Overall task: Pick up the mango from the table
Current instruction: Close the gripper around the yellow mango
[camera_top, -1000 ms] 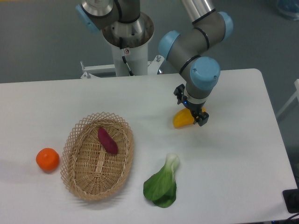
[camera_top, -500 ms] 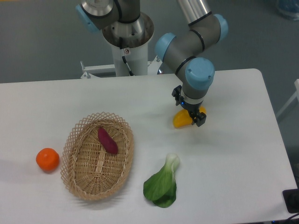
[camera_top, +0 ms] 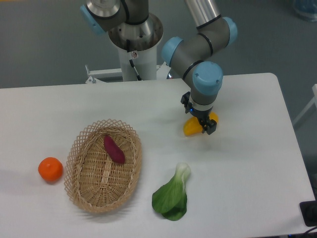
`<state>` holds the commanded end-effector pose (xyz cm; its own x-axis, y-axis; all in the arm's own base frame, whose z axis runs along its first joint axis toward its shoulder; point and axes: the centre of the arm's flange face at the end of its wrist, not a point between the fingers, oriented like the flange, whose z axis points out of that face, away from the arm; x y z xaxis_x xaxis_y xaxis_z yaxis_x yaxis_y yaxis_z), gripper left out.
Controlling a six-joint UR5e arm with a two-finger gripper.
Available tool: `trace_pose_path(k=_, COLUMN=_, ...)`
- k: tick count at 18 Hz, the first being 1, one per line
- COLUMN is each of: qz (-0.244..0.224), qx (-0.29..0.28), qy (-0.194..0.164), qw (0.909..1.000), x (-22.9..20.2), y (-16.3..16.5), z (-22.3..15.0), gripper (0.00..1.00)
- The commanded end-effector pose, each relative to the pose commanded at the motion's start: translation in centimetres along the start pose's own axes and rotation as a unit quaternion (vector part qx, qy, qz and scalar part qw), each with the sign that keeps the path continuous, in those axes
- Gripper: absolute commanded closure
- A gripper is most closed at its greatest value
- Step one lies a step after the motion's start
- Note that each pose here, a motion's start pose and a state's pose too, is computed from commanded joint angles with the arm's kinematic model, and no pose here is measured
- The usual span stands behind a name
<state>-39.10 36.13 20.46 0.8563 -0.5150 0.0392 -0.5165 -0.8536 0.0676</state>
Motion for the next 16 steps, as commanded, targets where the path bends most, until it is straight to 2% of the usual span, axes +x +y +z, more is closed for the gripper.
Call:
trace_pose_path(k=11, qz=-0.013, qx=-0.003, qy=-0.005, qw=0.9999, x=0.14, y=-0.14, z=0.5, gripper=0.0)
trace_pose_path(k=14, qz=-0.018, qx=-0.022, qy=-0.008, qw=0.9996, x=0.1, y=0.14, z=0.6, gripper=0.0)
trace_pose_path(k=15, qz=-0.018, qx=-0.024, qy=-0.008, qw=0.9995, x=0.07, y=0.1, z=0.72, gripper=0.03)
trace_pose_path(k=16, qz=-0.018, qx=-0.025, qy=-0.008, qw=0.9995, x=0.05, y=0.11, z=0.78, gripper=0.14)
